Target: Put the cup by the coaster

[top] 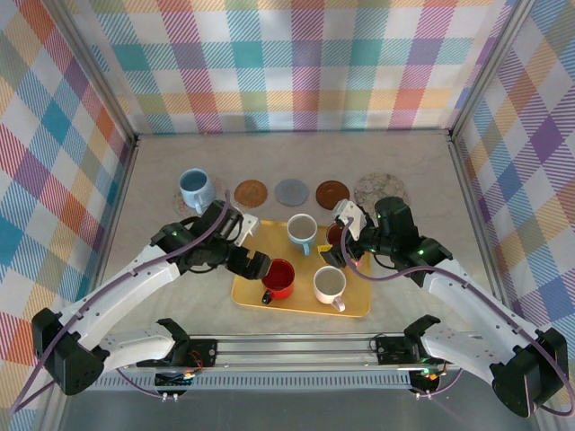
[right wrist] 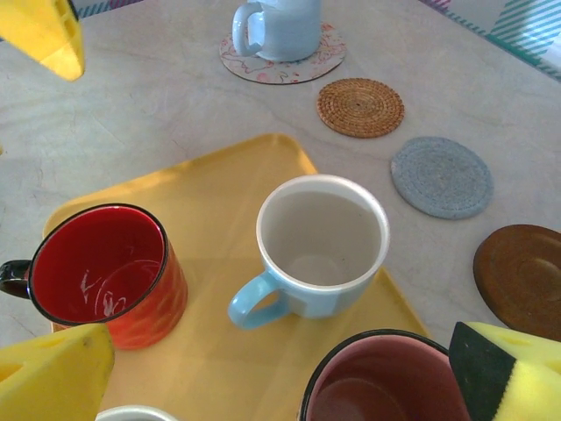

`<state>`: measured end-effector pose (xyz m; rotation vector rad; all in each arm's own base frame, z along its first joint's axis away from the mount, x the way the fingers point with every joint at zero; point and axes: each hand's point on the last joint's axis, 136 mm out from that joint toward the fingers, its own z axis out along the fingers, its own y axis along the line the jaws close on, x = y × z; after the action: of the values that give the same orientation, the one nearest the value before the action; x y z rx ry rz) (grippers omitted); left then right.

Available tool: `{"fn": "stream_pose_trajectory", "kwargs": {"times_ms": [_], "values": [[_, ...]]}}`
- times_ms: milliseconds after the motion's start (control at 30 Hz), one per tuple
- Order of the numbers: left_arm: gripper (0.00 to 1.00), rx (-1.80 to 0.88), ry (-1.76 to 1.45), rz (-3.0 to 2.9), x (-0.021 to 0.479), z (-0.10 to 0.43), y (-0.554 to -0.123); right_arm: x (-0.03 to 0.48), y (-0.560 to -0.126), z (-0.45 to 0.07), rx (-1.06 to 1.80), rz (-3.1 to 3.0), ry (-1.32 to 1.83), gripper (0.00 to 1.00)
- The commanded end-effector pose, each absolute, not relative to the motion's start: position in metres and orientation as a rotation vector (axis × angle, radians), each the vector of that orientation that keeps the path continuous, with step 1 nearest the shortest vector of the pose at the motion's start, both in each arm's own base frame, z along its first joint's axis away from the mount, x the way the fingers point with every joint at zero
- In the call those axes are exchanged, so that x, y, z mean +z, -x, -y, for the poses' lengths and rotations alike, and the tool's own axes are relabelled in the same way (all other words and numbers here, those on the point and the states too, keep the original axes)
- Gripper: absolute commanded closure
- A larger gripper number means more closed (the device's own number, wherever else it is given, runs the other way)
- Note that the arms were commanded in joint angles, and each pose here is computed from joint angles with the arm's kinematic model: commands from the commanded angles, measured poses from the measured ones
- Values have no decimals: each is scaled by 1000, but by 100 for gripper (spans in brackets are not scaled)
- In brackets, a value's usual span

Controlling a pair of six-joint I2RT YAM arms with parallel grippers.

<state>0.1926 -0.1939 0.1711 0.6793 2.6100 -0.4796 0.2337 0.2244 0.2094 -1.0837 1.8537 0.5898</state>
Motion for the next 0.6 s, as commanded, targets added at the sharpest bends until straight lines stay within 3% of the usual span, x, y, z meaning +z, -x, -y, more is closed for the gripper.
{"fn": "stream_pose_trajectory", "kwargs": {"times_ms": [0,567], "values": [[0,-498,-721,-2675,154,200,-172,210,-233,-226,576,-1809,1105,1],[9,-449,-890,-2766,105,226,-143,211,-236,-232,621,-1804,1069,1]]}}
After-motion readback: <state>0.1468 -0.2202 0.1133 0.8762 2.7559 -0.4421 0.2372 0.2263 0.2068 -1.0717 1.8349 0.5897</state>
